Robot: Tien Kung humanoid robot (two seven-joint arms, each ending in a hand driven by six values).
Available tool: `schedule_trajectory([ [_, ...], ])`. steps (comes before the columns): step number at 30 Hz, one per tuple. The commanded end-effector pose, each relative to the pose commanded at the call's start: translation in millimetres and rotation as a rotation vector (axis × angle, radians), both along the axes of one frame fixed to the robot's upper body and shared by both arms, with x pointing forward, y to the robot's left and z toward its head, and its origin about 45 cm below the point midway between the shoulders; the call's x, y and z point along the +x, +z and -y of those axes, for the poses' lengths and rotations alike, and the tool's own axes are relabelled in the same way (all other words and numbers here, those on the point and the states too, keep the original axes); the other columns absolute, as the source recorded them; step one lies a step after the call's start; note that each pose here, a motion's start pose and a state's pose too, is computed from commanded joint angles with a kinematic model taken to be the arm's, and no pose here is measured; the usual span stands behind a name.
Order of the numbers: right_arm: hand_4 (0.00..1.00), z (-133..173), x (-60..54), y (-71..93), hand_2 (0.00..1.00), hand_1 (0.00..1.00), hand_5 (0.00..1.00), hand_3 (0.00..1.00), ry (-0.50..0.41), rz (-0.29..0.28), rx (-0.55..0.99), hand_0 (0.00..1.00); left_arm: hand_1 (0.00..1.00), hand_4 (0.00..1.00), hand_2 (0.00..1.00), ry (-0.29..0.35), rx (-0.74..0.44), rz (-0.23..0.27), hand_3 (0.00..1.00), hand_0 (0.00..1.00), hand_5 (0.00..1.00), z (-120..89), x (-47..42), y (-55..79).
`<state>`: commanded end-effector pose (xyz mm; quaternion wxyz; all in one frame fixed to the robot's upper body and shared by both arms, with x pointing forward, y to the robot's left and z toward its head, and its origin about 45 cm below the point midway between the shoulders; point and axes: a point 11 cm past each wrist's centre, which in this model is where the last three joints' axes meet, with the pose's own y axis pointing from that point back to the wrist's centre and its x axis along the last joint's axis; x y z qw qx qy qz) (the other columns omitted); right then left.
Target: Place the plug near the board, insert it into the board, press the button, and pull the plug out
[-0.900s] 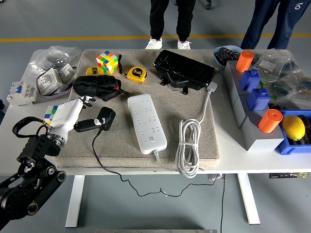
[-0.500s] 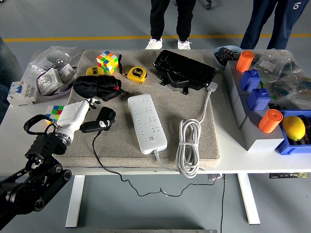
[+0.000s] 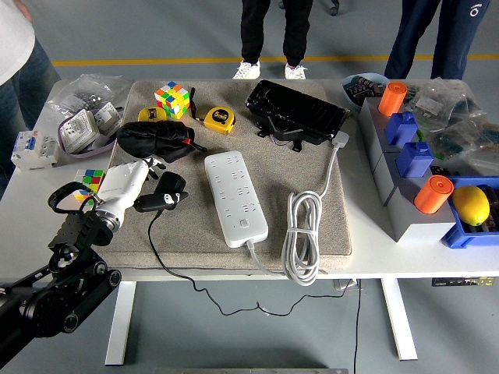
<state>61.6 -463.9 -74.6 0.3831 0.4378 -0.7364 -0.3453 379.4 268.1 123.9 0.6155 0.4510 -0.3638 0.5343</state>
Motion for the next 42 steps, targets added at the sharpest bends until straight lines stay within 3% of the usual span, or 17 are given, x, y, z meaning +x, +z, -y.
schedule_trajectory([
  [3, 0.649, 0.0, -0.4, -0.1, 0.601, 0.634, 0.157, 0.542, 0.001, -0.001, 0.0, 0.629, 0.465, 0.998, 0.484, 0.015, 0.001, 0.0, 0.64, 0.419, 0.514, -1.8, -0.2, -0.7],
  [4, 0.648, -0.1, -0.5, -0.1, 0.601, 0.633, 0.156, 0.542, 0.001, -0.001, 0.0, 0.63, 0.393, 0.998, 0.438, 0.018, 0.001, -0.001, 0.593, 0.306, 0.479, -2.3, -0.2, -1.0],
  [27, 0.64, -0.3, -0.3, 0.1, 0.597, 0.631, 0.154, 0.539, 0.008, 0.001, -0.004, 0.63, 0.393, 0.998, 0.453, 0.019, -0.06, 0.005, 0.55, 0.262, 0.372, 1.9, 0.2, -5.2],
  [28, 0.638, -0.2, -0.1, 0.2, 0.598, 0.631, 0.153, 0.538, 0.009, 0.001, -0.004, 0.629, 0.407, 0.966, 0.458, 0.02, -0.068, 0.004, 0.539, 0.264, 0.129, 1.9, 0.3, -5.5],
  [33, 0.638, -0.1, 1.2, 0.6, 0.598, 0.631, 0.153, 0.538, 0.01, 0.004, -0.006, 0.629, 0.407, 0.966, 0.458, 0.02, -0.094, 0.011, 0.539, 0.264, 0.129, 2.1, 0.1, -5.7],
  [34, 0.636, 0.0, 1.2, 0.6, 0.596, 0.63, 0.151, 0.537, 0.01, 0.005, -0.006, 0.629, 0.407, 0.886, 0.457, 0.018, -0.095, 0.012, 0.552, 0.277, 0.009, 2.4, 0.1, -5.5],
  [39, 0.636, 0.7, 1.4, 1.2, 0.596, 0.63, 0.151, 0.537, 0.014, 0.005, -0.009, 0.629, 0.407, 0.886, 0.457, 0.011, -0.089, 0.004, 0.552, 0.277, 0.009, 4.2, -0.8, -7.2],
  [40, 0.634, 0.8, 1.4, 1.3, 0.594, 0.628, 0.15, 0.537, 0.015, 0.006, -0.009, 0.63, 0.406, 0.82, 0.449, 0.009, -0.088, 0.005, 0.557, 0.285, 0.002, 4.5, -1.1, -7.0],
  [42, 0.634, 1.0, 0.7, 1.3, 0.594, 0.628, 0.15, 0.537, 0.016, 0.004, -0.01, 0.63, 0.406, 0.82, 0.449, 0.0, -0.088, 0.007, 0.557, 0.285, 0.002, 5.8, -1.4, -6.3],
])
